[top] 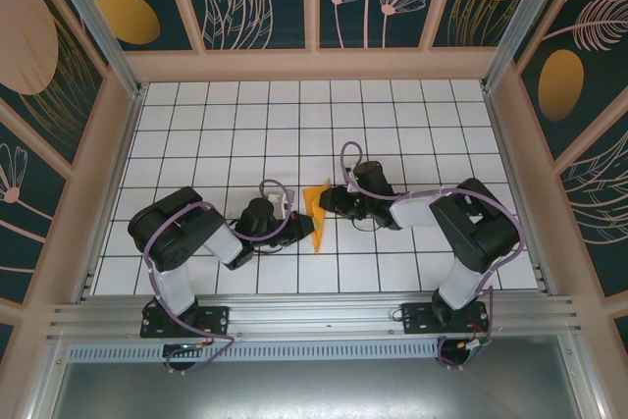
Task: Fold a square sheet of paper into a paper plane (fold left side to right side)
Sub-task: Fold the wing for the fifth time at the center of the table.
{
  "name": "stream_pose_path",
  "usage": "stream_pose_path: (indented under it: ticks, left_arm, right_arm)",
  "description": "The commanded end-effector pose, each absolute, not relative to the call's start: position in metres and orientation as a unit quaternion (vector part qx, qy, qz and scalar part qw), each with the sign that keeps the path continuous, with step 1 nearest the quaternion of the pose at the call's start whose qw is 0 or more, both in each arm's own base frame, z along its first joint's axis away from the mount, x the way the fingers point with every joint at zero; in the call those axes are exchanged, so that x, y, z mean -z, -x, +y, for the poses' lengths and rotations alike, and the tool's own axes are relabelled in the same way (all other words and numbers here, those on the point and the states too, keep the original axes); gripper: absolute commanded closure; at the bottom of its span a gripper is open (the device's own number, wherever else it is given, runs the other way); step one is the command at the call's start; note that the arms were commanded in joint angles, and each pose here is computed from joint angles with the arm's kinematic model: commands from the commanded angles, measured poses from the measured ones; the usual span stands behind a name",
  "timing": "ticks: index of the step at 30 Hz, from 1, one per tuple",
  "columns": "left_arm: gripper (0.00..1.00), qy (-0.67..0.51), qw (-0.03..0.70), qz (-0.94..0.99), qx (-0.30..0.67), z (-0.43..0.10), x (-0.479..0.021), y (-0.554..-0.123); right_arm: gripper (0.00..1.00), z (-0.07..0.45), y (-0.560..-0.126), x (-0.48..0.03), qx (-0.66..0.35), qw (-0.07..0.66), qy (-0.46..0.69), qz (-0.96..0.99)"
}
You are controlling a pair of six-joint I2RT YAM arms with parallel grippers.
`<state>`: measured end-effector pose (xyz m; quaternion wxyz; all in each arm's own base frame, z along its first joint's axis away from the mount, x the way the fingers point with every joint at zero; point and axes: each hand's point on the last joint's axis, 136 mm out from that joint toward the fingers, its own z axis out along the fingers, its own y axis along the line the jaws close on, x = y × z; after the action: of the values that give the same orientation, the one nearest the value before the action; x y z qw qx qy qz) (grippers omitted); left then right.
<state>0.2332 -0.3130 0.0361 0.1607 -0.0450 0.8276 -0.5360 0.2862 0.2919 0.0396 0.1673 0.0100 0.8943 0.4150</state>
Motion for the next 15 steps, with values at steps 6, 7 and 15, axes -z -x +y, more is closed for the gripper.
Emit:
stream_pose_path:
  ticks: [6, 7, 15]
  left_arm:
    - [0.88, 0.043, 0.164, 0.836, 0.521, -0.309, -0.032, -0.237]
    - [0.86, 0.043, 0.165, 0.837, 0.520, -0.309, -0.032, -0.237]
    - [0.75, 0.040, 0.179, 0.830, 0.526, -0.310, -0.046, -0.243]
  right_arm:
    - [0.58, 0.288, -0.289, -0.022, -0.380, 0.147, -0.034, 0.912]
    - [0.58, 0.287, -0.288, -0.020, -0.376, 0.144, -0.036, 0.915]
    - [0.59, 0.287, -0.285, -0.009, -0.367, 0.128, -0.040, 0.920]
